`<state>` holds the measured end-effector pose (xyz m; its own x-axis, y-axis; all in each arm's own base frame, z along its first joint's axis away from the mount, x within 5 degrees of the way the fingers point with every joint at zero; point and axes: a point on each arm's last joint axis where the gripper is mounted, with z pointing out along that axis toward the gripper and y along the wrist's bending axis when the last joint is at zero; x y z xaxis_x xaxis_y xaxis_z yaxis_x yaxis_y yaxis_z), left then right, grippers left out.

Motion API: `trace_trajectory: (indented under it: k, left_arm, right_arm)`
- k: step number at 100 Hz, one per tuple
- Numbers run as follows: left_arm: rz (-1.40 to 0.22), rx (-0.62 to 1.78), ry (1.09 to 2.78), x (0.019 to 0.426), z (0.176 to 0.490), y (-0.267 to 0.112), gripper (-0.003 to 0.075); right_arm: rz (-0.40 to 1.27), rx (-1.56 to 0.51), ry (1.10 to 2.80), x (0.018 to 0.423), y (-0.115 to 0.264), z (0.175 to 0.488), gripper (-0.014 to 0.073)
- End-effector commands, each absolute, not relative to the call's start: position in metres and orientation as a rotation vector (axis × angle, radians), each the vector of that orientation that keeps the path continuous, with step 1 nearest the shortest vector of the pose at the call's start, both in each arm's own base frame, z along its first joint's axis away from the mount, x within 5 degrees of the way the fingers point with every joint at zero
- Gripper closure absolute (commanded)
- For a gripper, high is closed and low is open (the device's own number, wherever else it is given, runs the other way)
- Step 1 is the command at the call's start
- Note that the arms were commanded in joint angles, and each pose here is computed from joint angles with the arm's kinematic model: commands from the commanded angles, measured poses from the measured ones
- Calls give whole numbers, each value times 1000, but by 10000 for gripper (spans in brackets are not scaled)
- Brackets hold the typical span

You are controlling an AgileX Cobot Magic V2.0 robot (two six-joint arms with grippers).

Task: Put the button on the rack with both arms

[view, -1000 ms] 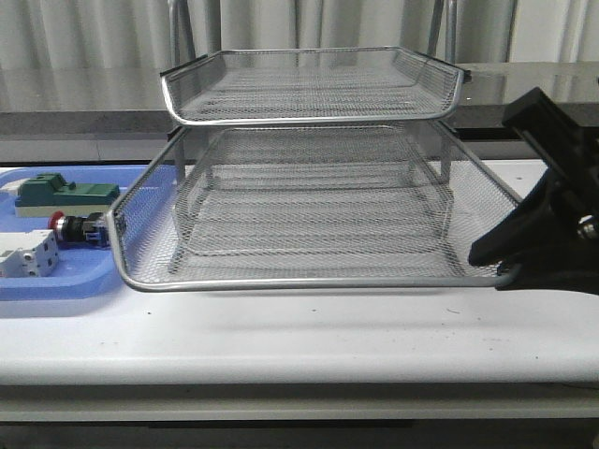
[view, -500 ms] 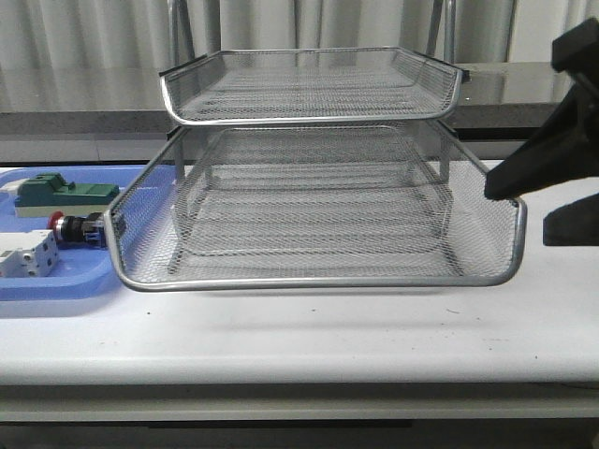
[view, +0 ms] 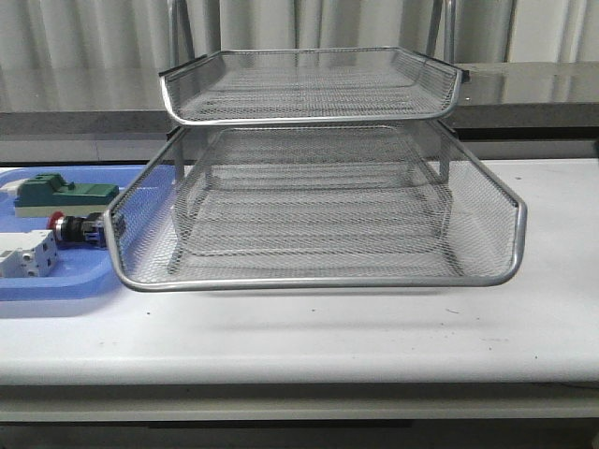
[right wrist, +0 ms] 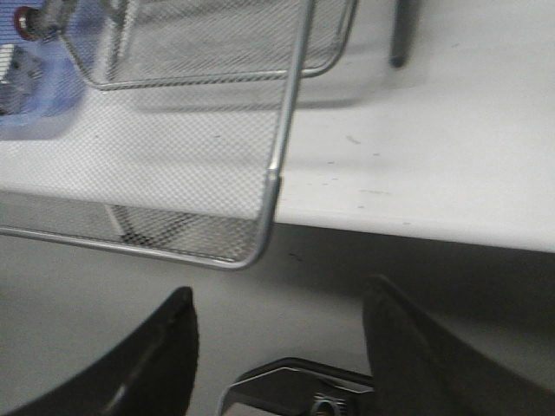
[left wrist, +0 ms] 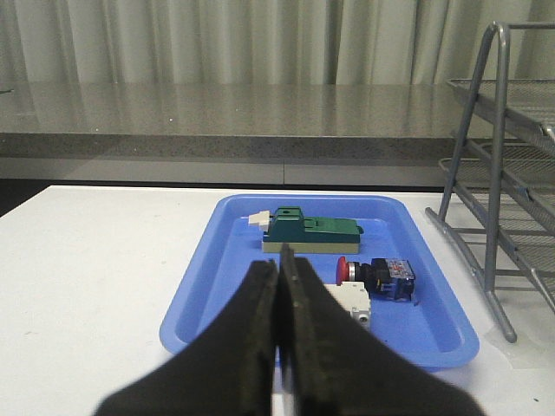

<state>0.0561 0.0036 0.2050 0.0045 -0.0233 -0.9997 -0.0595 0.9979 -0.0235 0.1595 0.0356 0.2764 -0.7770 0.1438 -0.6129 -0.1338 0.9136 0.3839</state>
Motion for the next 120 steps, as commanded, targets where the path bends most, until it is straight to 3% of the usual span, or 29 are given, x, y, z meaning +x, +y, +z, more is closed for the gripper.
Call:
trace_trajectory:
  k: [1, 27, 65, 76, 105, 120]
  left_arm:
    - [12, -65, 1502, 55, 198, 3, 740]
    - [12, -65, 1502, 55, 198, 3, 740]
    - [12, -65, 1502, 55, 198, 3, 740]
    - [12, -65, 1502, 55, 198, 3, 740]
    - [12, -65, 1502, 55, 198, 3, 740]
    - [12, -65, 1502, 55, 198, 3, 740]
  right_arm:
    - [381, 4, 2344, 154, 23, 308, 161]
    - [180, -30, 2181, 106, 12, 346, 161]
    - [82, -82, 2090, 43, 9, 352, 169]
    - [75, -90, 2107, 33, 10, 350, 268]
    - [77, -93, 2118, 30, 10, 348, 664]
    - [77, -93, 2118, 30, 10, 348, 665]
